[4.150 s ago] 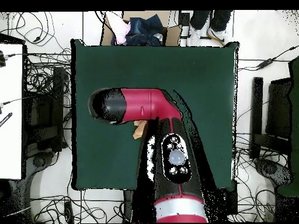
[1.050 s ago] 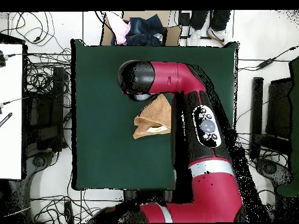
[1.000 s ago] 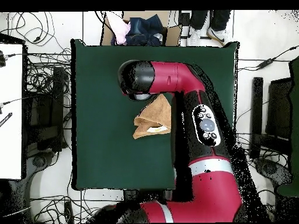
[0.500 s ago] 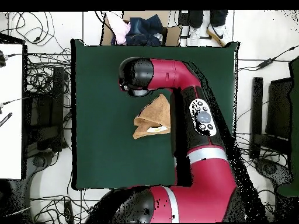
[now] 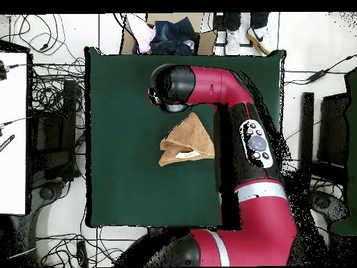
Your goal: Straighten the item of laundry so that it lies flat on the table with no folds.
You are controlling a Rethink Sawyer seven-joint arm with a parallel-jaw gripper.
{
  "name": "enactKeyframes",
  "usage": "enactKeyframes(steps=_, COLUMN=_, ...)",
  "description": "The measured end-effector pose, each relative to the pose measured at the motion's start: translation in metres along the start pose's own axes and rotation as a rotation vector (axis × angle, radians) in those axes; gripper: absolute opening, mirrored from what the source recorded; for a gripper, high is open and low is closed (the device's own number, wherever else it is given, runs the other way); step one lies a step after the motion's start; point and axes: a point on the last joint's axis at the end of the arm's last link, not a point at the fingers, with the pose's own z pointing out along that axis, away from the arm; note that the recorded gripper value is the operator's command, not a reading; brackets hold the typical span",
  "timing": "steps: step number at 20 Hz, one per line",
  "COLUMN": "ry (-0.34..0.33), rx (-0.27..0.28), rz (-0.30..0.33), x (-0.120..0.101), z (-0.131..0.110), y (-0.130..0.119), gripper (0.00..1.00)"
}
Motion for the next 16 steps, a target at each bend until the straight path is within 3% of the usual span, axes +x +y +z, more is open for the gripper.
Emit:
enactKeyframes(steps=9, ry=-0.013, rx=0.026, rz=0.037, x=0.003, z=-0.043, y=-0.033, gripper=1.0)
enactKeyframes(steps=16, ry=-0.015, rx=0.027, rz=0.05, x=0.006, z=-0.045, y=-0.043, gripper=1.0)
